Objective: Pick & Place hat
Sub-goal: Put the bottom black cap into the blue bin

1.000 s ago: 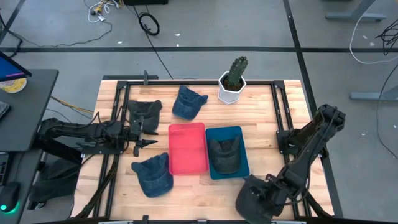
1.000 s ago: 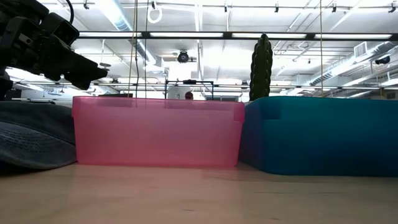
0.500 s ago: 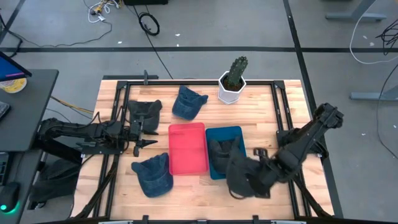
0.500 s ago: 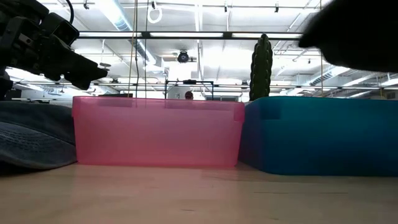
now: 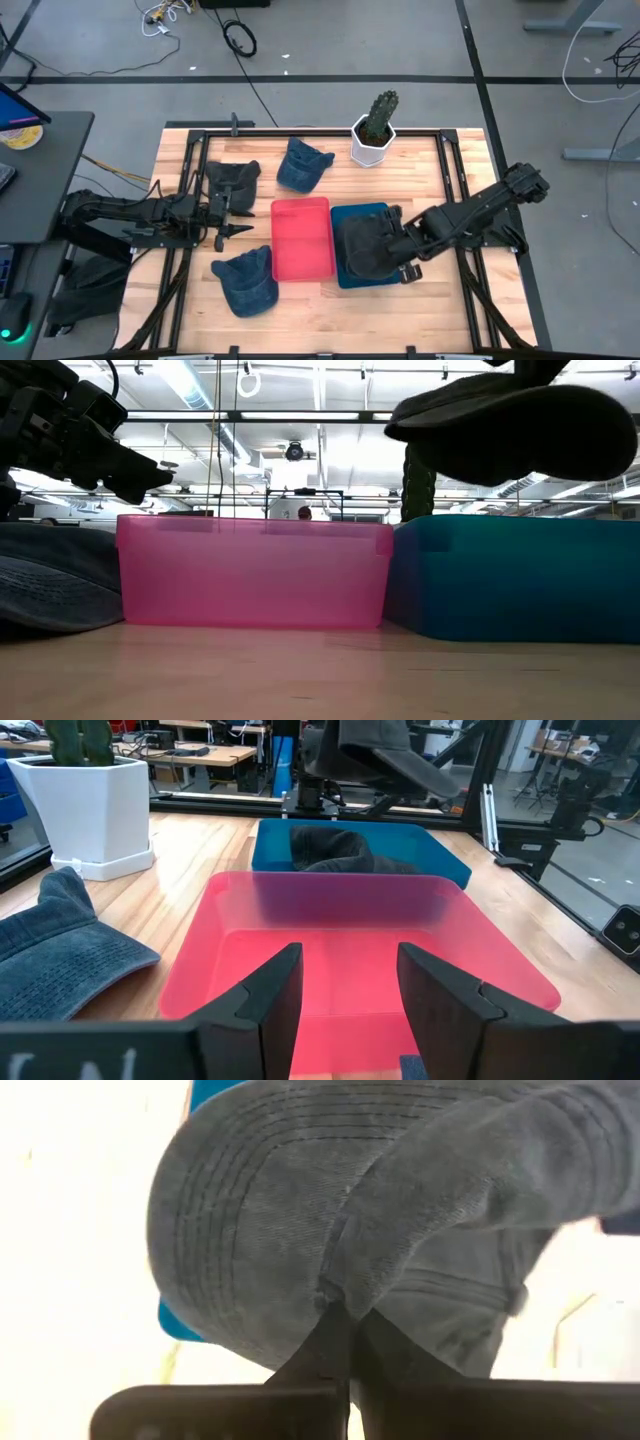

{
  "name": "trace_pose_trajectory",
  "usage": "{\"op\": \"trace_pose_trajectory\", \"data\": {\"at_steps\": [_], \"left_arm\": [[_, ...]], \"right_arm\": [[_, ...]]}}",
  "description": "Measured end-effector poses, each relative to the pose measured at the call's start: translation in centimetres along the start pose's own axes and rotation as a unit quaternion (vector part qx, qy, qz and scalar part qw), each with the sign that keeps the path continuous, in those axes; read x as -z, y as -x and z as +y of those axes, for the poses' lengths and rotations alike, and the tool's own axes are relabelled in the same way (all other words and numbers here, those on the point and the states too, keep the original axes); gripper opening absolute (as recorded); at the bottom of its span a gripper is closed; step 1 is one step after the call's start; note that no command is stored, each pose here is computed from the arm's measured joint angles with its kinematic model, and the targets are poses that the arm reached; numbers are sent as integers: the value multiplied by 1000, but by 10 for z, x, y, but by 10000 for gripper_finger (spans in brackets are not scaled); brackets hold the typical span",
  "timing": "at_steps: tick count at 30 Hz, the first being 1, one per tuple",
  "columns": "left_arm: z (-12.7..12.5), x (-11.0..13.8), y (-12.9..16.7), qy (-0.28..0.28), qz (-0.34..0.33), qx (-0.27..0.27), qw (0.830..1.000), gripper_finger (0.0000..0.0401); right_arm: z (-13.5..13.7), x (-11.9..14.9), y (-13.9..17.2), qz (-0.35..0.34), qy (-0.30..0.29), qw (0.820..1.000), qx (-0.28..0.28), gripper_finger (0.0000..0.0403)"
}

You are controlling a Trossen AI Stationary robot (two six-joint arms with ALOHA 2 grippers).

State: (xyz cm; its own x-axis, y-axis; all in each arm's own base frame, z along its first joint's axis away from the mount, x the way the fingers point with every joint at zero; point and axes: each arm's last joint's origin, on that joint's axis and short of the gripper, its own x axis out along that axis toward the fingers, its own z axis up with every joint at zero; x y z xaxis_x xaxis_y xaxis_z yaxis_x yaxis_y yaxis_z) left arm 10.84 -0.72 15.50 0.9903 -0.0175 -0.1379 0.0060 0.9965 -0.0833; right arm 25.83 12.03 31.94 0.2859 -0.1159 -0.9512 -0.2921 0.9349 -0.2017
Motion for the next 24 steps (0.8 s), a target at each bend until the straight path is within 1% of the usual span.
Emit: {"op": "trace_pose_trajectory", "data": {"at_steps": [6, 11, 13, 20, 24], "left_arm": [[0, 0, 0, 0, 0, 0, 1000, 170], [0, 0, 0, 0, 0, 0, 1000, 170], [0, 0, 0, 0, 0, 0, 1000, 170], [0, 0, 0, 0, 0, 0, 1000, 170], [0, 0, 0, 0, 0, 0, 1000, 170]], "right_arm": [[-6, 1, -13, 6, -2, 1000, 13, 0], [-2, 7, -40, 15, 16, 1000, 10, 0], [-2, 9, -49, 17, 14, 1000, 10, 0], [-3, 15, -72, 21, -6, 1000, -2, 0], [-3, 20, -87, 20, -9, 1000, -22, 0]]}}
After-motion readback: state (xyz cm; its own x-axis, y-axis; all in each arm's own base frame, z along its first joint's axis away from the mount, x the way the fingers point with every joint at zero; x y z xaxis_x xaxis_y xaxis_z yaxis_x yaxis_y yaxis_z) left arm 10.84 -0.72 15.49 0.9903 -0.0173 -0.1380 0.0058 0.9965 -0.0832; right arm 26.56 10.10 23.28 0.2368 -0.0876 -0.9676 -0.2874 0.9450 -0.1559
